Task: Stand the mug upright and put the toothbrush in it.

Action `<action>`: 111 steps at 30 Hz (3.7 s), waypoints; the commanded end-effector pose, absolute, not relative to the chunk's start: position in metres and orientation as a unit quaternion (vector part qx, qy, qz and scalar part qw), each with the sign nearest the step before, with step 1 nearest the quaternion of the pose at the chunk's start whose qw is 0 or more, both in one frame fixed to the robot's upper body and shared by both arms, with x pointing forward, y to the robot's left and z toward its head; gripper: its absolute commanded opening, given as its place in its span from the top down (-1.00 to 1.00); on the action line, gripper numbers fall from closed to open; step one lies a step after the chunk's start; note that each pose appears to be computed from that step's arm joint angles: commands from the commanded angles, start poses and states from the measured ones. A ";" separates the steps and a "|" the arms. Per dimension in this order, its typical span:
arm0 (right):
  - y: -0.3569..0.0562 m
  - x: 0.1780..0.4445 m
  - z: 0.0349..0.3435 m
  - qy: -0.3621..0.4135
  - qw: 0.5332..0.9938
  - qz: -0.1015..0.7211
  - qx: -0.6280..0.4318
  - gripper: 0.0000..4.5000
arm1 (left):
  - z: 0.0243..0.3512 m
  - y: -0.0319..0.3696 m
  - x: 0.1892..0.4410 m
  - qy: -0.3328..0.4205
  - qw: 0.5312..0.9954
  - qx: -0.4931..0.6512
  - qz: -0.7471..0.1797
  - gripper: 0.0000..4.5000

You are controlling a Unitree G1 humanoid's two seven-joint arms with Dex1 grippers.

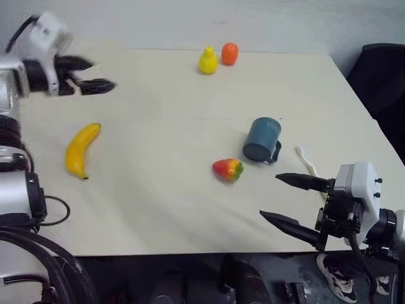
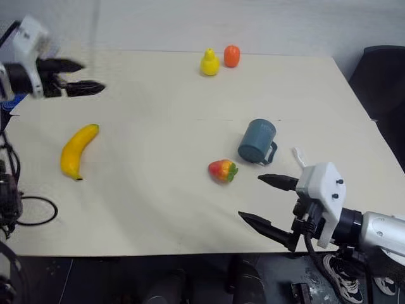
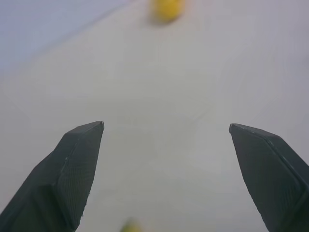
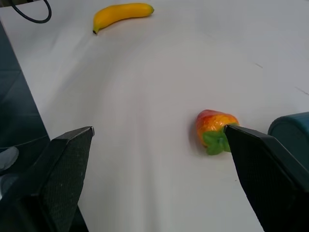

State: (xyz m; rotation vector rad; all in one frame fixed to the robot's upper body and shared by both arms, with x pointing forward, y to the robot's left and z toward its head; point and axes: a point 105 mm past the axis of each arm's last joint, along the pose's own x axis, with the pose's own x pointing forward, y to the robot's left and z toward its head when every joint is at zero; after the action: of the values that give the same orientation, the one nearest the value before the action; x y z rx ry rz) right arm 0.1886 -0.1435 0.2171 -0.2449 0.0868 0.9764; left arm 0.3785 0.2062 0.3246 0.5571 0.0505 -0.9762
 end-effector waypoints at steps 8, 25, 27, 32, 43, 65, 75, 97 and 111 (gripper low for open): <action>-0.139 0.173 0.223 0.026 0.892 0.434 -0.119 -1.00 | 0.231 0.062 0.347 -0.006 0.554 0.390 -0.735 -0.96; -0.147 0.169 0.228 0.024 0.917 0.388 -0.093 -1.00 | 0.164 0.018 0.361 0.072 0.496 0.423 -0.755 -0.96; -0.147 0.169 0.227 0.023 0.917 0.387 -0.093 -1.00 | 0.160 0.014 0.362 0.078 0.505 0.412 -0.754 -0.96; -0.146 0.168 0.224 0.020 0.917 0.387 -0.093 -1.00 | 0.151 0.010 0.369 0.089 0.538 0.409 -0.732 -0.96; -0.140 0.170 0.225 0.011 0.911 0.399 -0.103 -1.00 | 0.155 0.015 0.374 0.077 0.566 0.393 -0.720 0.33; -0.135 0.176 0.221 0.015 0.904 0.415 -0.103 -1.00 | 0.212 0.056 0.380 0.016 0.630 0.340 -0.698 -0.44; -0.136 0.181 0.223 0.011 0.900 0.423 -0.103 -1.00 | 0.208 0.073 0.383 0.011 0.644 0.368 -0.671 -0.97; -0.122 0.203 0.225 0.011 0.844 0.527 -0.100 -1.00 | 0.216 0.374 0.379 0.211 0.955 0.206 -0.023 -0.97; -0.123 0.206 0.227 0.013 0.843 0.527 -0.109 -1.00 | 0.222 0.382 0.372 0.219 0.957 0.186 0.030 -0.97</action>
State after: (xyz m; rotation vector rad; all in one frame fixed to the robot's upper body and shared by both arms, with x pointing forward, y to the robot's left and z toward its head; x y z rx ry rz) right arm 0.2094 -0.1259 0.2207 -0.2100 0.0616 1.1075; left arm 0.3769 0.3774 0.1979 0.3399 0.4874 0.0427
